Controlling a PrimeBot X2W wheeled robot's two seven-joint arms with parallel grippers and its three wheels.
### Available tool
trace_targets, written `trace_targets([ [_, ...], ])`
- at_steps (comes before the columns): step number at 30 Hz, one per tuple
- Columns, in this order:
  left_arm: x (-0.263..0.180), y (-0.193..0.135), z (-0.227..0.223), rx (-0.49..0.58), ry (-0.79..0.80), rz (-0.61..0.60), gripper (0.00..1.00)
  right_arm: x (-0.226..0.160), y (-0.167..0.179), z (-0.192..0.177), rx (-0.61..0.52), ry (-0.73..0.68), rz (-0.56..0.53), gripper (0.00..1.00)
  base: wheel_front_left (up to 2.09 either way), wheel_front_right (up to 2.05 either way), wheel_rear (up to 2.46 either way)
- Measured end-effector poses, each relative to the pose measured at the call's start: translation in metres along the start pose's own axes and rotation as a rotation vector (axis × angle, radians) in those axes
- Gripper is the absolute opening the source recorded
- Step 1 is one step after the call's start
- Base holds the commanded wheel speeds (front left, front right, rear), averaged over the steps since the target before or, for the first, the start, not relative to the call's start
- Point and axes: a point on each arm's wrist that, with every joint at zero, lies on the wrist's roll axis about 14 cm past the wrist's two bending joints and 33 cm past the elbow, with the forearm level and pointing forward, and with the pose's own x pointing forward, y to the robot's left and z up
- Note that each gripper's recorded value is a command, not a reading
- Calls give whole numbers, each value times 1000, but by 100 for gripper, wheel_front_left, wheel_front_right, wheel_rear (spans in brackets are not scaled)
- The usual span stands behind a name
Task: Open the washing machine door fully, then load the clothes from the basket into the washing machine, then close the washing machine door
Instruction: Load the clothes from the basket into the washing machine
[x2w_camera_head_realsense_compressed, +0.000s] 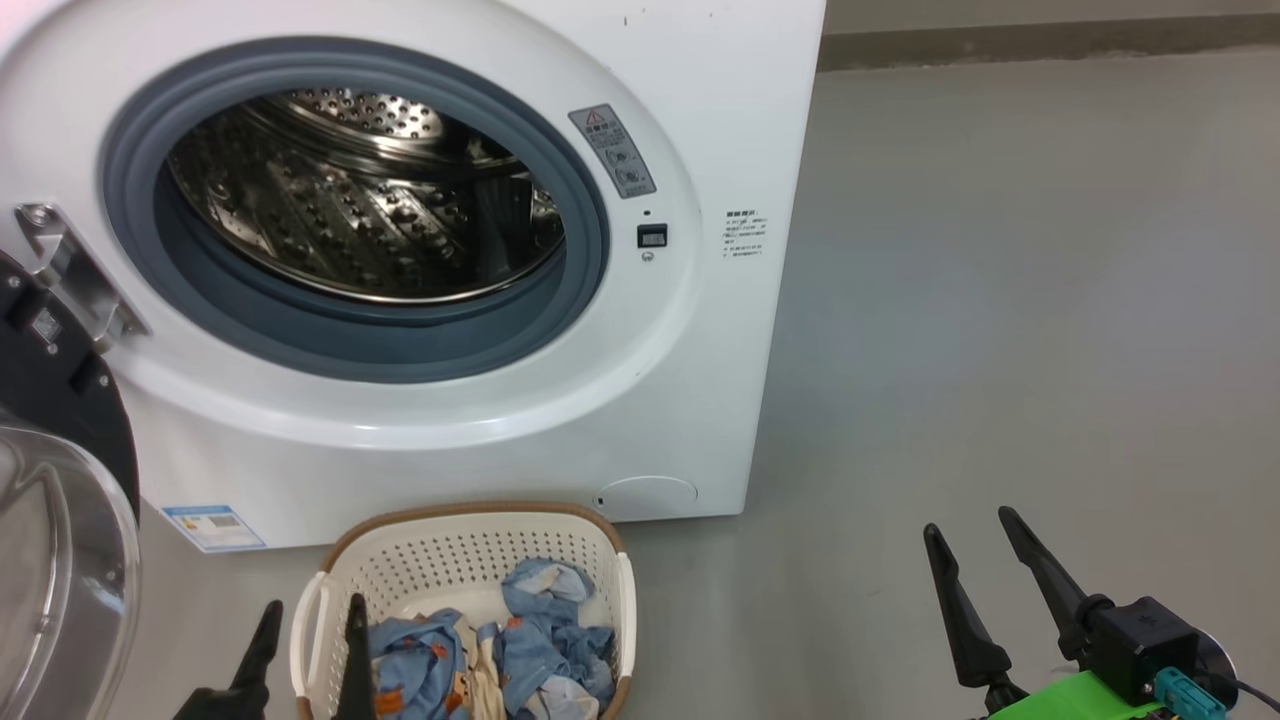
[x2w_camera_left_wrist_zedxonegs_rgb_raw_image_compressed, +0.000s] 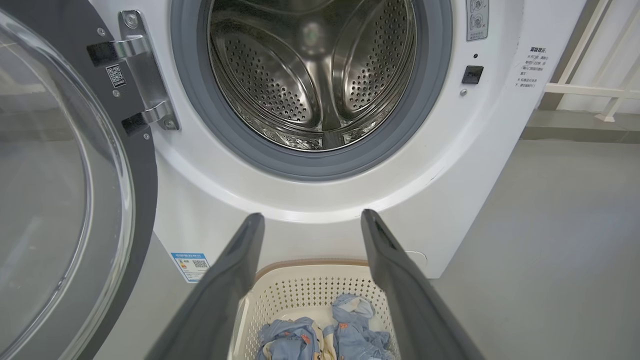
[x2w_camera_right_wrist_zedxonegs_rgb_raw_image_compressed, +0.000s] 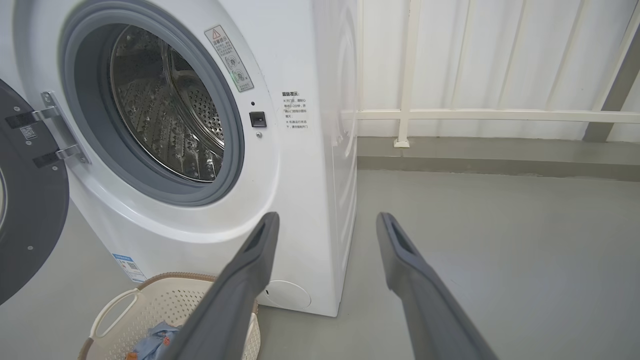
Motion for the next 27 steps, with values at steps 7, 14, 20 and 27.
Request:
trace_targets([
  [7,15,-6,-26,-9,91,-37,100,10,3,-5,3,11,12,100,0,0,0],
  [14,36,-21,-78,-37,248,-85,100,29,2,-8,-3,11,19,100,0,0,0],
  [20,54,-34,-131,-44,434,-139,100,49,2,-18,-2,25,28,100,0,0,0],
  [27,85,-38,-174,-47,600,-164,100,78,-1,-33,-8,34,45,100,0,0,0],
])
